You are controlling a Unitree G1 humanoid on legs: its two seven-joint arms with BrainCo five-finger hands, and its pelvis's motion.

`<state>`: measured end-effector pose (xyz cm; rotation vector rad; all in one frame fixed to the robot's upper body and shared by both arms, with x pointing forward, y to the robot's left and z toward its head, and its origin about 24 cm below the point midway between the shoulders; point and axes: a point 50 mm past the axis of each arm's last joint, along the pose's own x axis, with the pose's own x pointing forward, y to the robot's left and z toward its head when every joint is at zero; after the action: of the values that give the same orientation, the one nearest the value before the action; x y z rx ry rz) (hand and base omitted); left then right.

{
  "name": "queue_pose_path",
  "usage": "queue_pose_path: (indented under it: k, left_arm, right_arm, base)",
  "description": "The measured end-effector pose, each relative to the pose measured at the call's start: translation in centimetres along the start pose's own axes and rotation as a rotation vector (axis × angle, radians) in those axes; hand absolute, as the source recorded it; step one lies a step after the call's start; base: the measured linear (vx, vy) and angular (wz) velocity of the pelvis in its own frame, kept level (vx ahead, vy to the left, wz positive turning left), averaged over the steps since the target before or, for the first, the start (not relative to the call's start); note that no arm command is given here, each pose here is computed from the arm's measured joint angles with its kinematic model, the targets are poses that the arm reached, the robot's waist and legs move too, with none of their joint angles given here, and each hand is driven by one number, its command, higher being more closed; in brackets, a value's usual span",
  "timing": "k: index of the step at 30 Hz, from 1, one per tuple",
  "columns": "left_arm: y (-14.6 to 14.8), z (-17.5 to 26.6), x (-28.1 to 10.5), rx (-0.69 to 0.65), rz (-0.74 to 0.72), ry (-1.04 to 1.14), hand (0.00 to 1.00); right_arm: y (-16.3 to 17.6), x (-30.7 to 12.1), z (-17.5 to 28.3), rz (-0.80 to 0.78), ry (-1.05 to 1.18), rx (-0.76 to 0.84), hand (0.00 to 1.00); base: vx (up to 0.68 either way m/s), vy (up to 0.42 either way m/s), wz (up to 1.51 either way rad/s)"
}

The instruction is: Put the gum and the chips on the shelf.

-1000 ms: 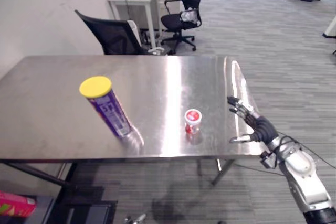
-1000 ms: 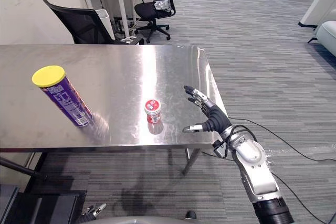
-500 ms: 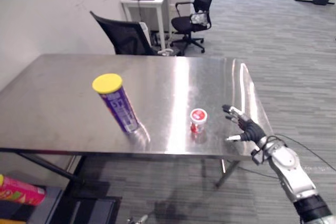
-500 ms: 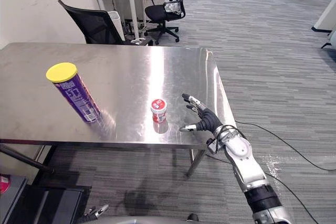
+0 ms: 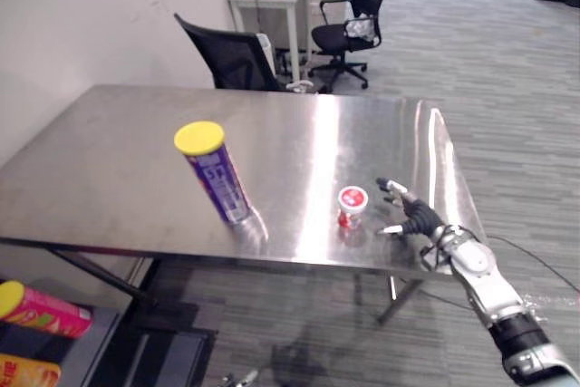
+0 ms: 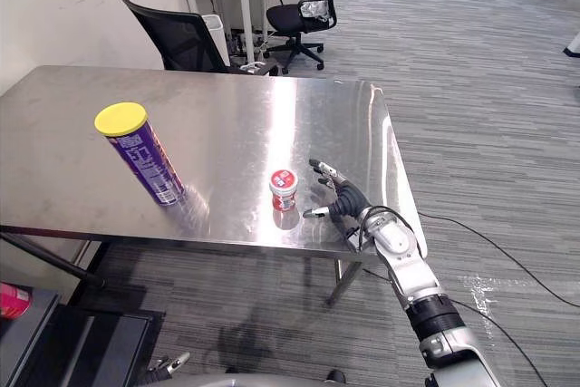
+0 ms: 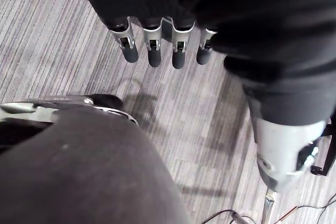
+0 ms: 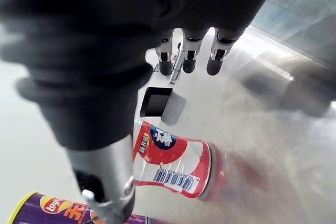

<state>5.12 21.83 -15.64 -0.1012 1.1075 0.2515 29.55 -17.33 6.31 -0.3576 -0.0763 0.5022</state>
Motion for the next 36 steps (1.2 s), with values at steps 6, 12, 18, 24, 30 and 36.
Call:
queue_pose_path:
  k: [6, 12, 18, 24, 30, 36]
  left_arm:
    - [0.0, 0.0, 0.0, 0.000, -0.002, -0.001, 0.00]
    - [-0.1, 0.3, 0.1, 0.002, -0.005, -0.006, 0.00]
    - [-0.2, 0.6, 0.2, 0.002, -0.008, -0.014, 0.00]
    - [-0.3, 0.6, 0.2, 0.002, -0.008, -0.015, 0.00]
    - [-0.3, 0.7, 0.1, 0.000, -0.008, -0.021, 0.00]
    - [-0.3, 0.7, 0.1, -0.002, -0.002, -0.021, 0.00]
  right_arm:
    - [0.0, 1.1, 0.4, 0.026, 0.004, -0.045, 0.00]
    - [0.2, 2.1, 0.8, 0.045, -0.005, -0.057, 0.00]
    - [0.5, 3.2, 1.2, 0.045, -0.019, -0.050, 0.00]
    - [1.1, 4.1, 1.5, 0.042, -0.027, -0.042, 0.00]
    - [1.5, 4.8, 2.1, 0.060, -0.045, -0.045, 1.00]
    - [3.3, 5.6, 3.1, 0.123, -0.095, -0.024, 1.00]
  base:
    - [0.00, -0.007, 0.02]
    - [0.00, 0.000, 0.00]
    - [-0.01, -0.004, 0.01]
    - [-0.01, -0.008, 0.03]
    - [-0.02, -0.009, 0.06]
    - [0.00, 0.000, 0.00]
